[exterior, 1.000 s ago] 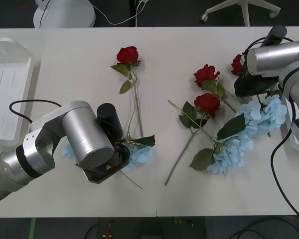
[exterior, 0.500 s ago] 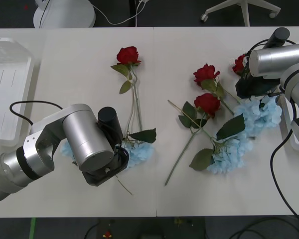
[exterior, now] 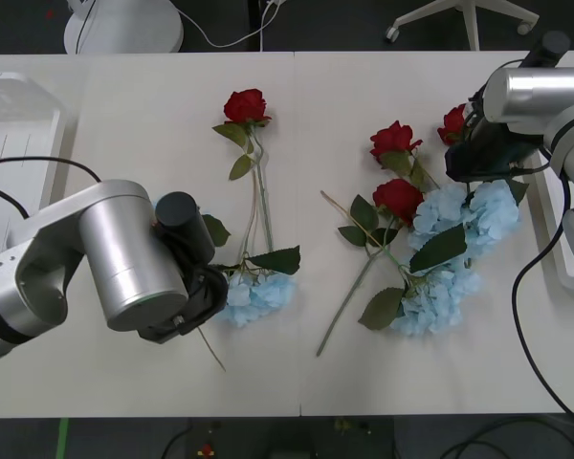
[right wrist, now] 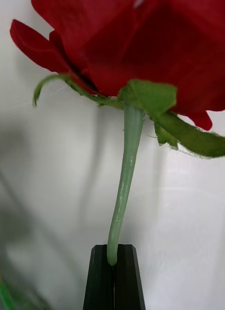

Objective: Put the red flowers into the right box and the blue flowers into the left box

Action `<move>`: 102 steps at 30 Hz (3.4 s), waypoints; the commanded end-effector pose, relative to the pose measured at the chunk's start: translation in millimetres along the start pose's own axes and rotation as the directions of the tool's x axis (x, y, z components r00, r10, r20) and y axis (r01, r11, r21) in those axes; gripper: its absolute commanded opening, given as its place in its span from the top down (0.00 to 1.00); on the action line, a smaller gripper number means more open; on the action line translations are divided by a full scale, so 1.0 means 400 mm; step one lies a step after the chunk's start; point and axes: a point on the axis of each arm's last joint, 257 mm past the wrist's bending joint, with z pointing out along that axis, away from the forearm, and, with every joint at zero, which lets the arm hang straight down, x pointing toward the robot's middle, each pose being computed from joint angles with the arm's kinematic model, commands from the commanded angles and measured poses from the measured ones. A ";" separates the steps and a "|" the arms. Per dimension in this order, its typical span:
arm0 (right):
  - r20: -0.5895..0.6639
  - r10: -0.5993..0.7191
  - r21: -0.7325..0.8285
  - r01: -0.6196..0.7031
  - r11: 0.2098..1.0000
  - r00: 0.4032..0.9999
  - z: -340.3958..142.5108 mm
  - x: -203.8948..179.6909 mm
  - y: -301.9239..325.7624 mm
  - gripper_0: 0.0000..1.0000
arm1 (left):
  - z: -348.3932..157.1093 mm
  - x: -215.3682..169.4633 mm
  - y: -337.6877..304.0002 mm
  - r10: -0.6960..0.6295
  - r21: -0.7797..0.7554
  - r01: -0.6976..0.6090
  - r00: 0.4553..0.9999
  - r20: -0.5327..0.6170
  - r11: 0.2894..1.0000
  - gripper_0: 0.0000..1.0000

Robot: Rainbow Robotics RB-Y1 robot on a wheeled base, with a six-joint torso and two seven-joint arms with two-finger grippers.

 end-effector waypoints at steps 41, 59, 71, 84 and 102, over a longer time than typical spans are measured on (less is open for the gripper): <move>0.071 -0.249 0.460 0.190 0.868 0.966 -0.235 -0.006 -0.751 1.00 | -0.360 -0.974 0.789 0.508 -0.209 -0.463 0.770 0.386 0.861 1.00; 0.086 -0.263 0.437 0.200 0.877 0.961 -0.172 0.014 -0.718 0.26 | -0.178 -0.970 0.843 0.641 -0.498 -0.481 0.736 0.219 0.722 1.00; 0.152 -0.127 0.137 0.106 0.985 0.980 -0.245 -0.058 -0.509 0.21 | -0.133 -0.956 0.798 0.659 -0.497 -0.502 0.723 0.209 0.708 0.27; -0.131 0.461 -0.310 -0.478 0.822 0.878 -0.329 -0.050 -0.043 0.18 | -0.257 -0.919 0.536 0.629 -0.218 -0.598 0.665 0.402 0.771 0.09; -0.455 0.858 -0.201 -0.966 0.161 0.238 -0.287 -0.113 0.281 0.05 | -0.333 -0.815 0.240 0.765 -0.215 -0.792 0.421 0.487 0.572 0.09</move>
